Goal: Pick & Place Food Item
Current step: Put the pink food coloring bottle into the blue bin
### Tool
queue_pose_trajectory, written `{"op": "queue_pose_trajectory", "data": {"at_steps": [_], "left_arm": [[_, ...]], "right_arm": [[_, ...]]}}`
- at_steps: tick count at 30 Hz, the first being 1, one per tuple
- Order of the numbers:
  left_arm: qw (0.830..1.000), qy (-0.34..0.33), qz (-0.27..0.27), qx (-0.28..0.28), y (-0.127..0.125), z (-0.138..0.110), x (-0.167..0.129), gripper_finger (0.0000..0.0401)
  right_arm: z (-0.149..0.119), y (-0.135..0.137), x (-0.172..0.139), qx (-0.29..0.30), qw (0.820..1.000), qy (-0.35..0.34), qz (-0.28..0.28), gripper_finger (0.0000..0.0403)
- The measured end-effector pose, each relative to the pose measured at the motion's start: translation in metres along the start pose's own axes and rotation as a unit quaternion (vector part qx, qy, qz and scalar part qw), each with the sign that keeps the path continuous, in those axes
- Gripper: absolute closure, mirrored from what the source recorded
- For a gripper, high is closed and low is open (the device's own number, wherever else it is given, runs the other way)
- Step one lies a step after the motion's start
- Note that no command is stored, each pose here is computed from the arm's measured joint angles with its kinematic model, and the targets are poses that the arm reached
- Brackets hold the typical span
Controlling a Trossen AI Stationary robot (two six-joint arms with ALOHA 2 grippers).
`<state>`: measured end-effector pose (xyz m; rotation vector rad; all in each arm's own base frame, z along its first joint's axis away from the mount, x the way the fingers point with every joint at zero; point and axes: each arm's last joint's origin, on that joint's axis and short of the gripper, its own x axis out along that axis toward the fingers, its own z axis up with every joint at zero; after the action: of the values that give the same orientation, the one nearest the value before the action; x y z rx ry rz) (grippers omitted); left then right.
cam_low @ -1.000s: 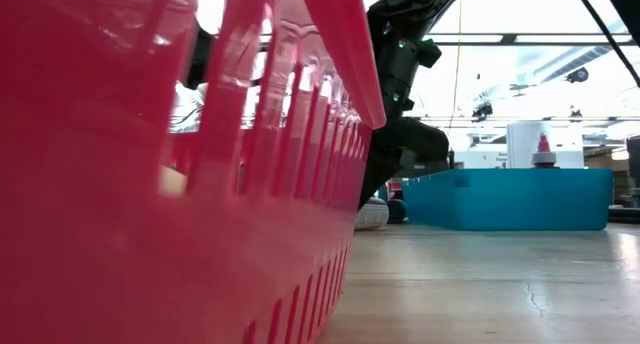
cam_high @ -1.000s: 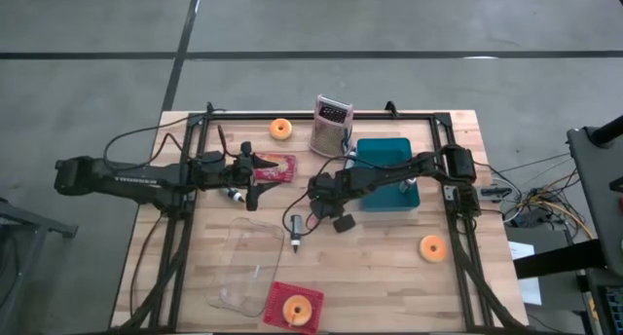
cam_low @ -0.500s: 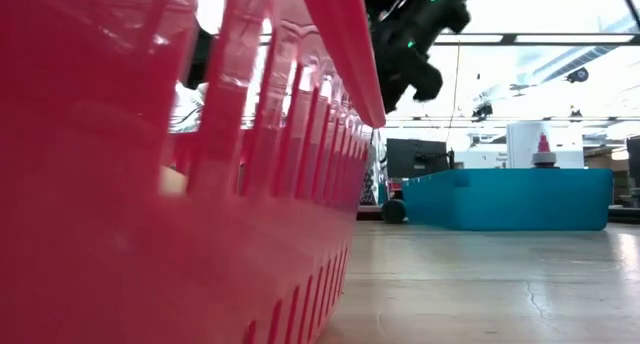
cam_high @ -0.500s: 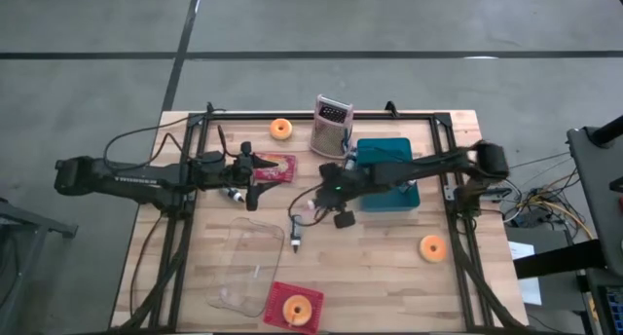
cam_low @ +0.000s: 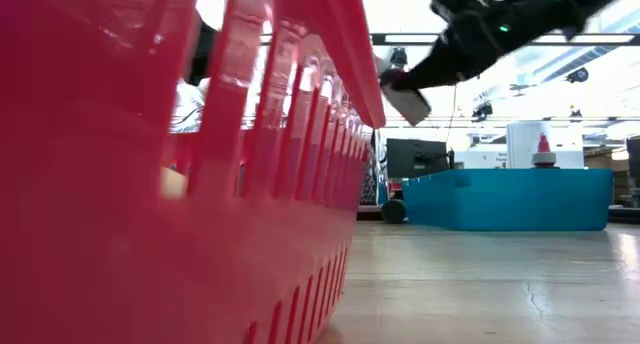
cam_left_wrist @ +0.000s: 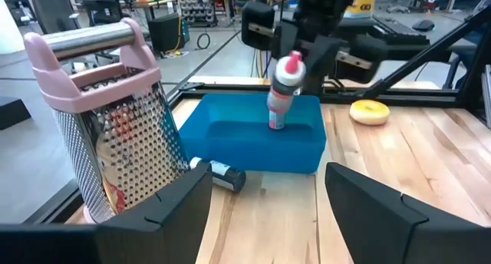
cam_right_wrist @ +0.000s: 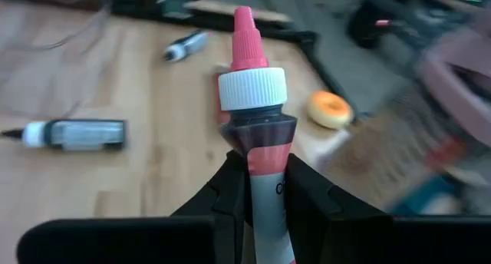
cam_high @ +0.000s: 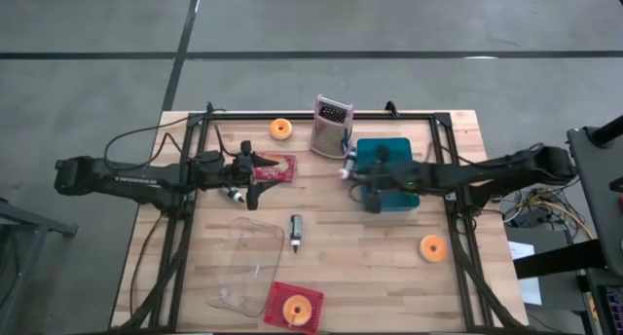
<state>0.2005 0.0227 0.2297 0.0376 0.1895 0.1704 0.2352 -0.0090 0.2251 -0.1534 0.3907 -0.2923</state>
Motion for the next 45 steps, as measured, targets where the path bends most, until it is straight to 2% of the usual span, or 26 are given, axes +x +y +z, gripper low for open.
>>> {"op": "queue_pose_trajectory", "data": {"at_steps": [8, 11, 16, 19, 24, 27, 35, 39, 45], "left_arm": [[1.000, -0.008, 0.000, -0.009, 0.000, 0.001, 0.002, 0.0144], [0.999, -0.026, -0.016, -0.019, -0.002, 0.002, 0.006, 0.0144], [0.994, -0.074, -0.069, -0.045, -0.006, 0.003, 0.024, 0.0144], [0.991, -0.061, -0.102, -0.059, -0.010, 0.002, 0.048, 0.0144], [0.991, 0.016, -0.122, -0.046, -0.015, 0.007, 0.105, 0.0144], [0.991, 0.050, -0.125, -0.017, -0.016, 0.020, 0.136, 0.0144], [0.986, 0.088, -0.138, 0.032, -0.015, 0.052, 0.200, 0.0144], [0.981, 0.129, -0.136, 0.051, -0.009, 0.050, 0.228, 0.0144], [0.981, 0.139, -0.124, 0.062, 0.005, 0.045, 0.256, 0.0144]], "right_arm": [[-0.053, -0.009, -0.026, 0.074, 0.993, -0.002, -0.095, 0.0351], [-0.067, -0.009, -0.029, 0.088, 0.991, -0.006, -0.105, 0.0351], [-0.076, -0.009, -0.032, 0.102, 0.989, -0.035, -0.105, 0.0351], [-0.080, -0.009, -0.033, 0.102, 0.988, -0.038, -0.105, 0.0351], [-0.083, -0.008, -0.033, 0.096, 0.989, -0.033, -0.104, 0.0351], [-0.083, -0.008, -0.033, 0.090, 0.990, -0.032, -0.103, 0.0351], [-0.092, -0.007, -0.034, 0.074, 0.992, -0.021, -0.102, 0.0351], [-0.096, -0.008, -0.036, 0.075, 0.991, -0.027, -0.104, 0.0351], [-0.099, -0.008, -0.037, 0.073, 0.991, -0.030, -0.103, 0.0353]]}}
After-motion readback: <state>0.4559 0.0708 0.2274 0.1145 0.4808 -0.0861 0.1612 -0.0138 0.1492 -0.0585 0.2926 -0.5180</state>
